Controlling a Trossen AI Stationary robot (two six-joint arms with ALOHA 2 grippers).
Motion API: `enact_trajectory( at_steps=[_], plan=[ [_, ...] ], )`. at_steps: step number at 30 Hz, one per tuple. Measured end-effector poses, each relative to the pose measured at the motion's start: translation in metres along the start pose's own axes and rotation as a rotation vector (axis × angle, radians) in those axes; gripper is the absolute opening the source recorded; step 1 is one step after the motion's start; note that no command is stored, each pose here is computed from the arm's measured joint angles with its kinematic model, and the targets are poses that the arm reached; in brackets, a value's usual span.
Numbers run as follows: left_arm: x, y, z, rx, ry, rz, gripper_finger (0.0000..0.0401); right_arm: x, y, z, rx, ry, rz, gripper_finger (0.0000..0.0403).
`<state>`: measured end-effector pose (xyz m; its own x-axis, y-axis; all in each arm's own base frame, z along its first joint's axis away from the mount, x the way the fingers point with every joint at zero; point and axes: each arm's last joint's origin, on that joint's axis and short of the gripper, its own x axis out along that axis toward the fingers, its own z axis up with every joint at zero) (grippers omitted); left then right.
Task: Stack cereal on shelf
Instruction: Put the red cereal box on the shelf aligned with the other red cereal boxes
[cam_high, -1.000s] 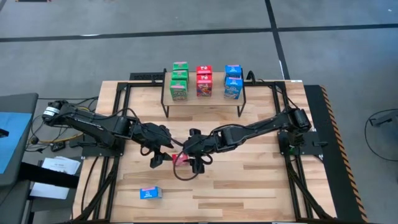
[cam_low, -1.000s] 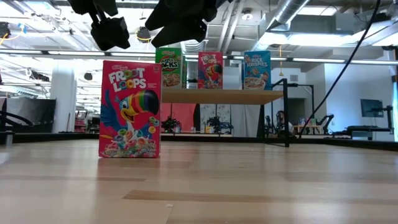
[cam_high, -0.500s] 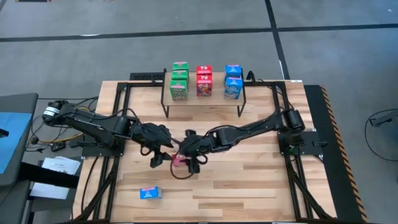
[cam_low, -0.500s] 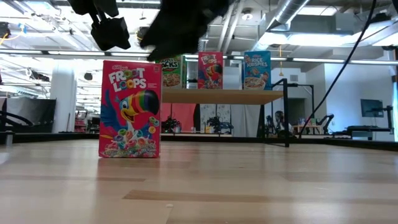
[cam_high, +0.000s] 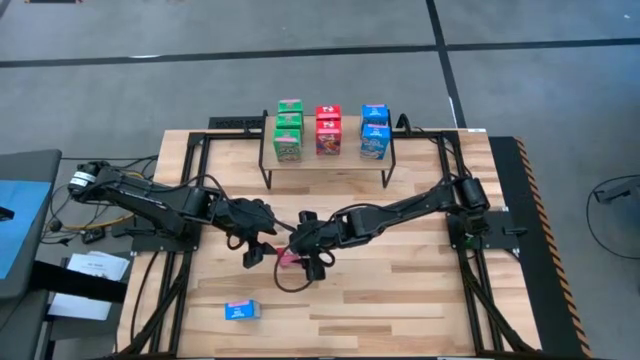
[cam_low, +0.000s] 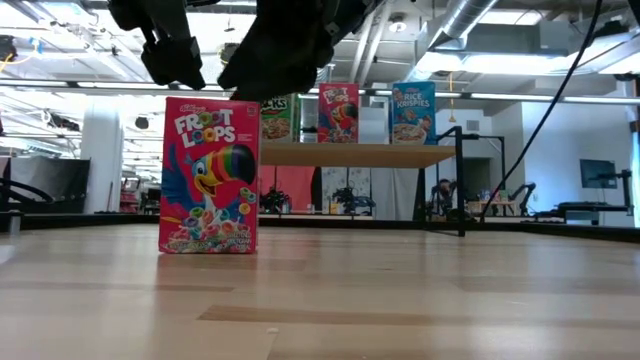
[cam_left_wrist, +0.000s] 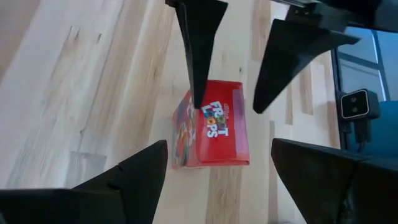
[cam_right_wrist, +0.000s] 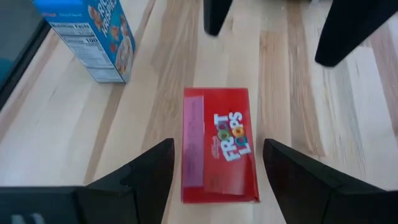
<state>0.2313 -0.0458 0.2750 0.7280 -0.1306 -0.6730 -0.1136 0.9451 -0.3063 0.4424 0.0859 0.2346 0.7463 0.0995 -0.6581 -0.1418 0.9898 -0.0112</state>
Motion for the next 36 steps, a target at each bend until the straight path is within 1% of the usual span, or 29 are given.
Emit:
enact_trajectory(
  at_steps=[6,11,25,29,36],
  plan=[
    [0.0,0.0001,0.0001,-0.001,-0.002,0.003,0.0275,0.0,0.0032,-0.0011,0.012,0.01,0.007,0.0271],
    [0.0,0.0014,0.0004,-0.009,-0.021,0.049,0.0275,0.0,0.0032,-0.0034,0.02,0.034,0.01,0.0271],
    [0.0,0.0014,0.0007,-0.009,-0.024,0.048,0.0275,-0.0018,0.0035,-0.0021,0.012,0.027,0.011,0.0271],
    [0.0,0.0014,0.0007,0.012,-0.023,0.049,0.0275,-0.0043,0.0036,-0.0004,0.012,0.018,0.006,0.0271],
    [0.0,0.0014,0.0007,0.013,-0.023,0.049,0.0275,-0.0042,0.003,-0.0014,0.012,0.029,0.003,0.0271]
  ],
)
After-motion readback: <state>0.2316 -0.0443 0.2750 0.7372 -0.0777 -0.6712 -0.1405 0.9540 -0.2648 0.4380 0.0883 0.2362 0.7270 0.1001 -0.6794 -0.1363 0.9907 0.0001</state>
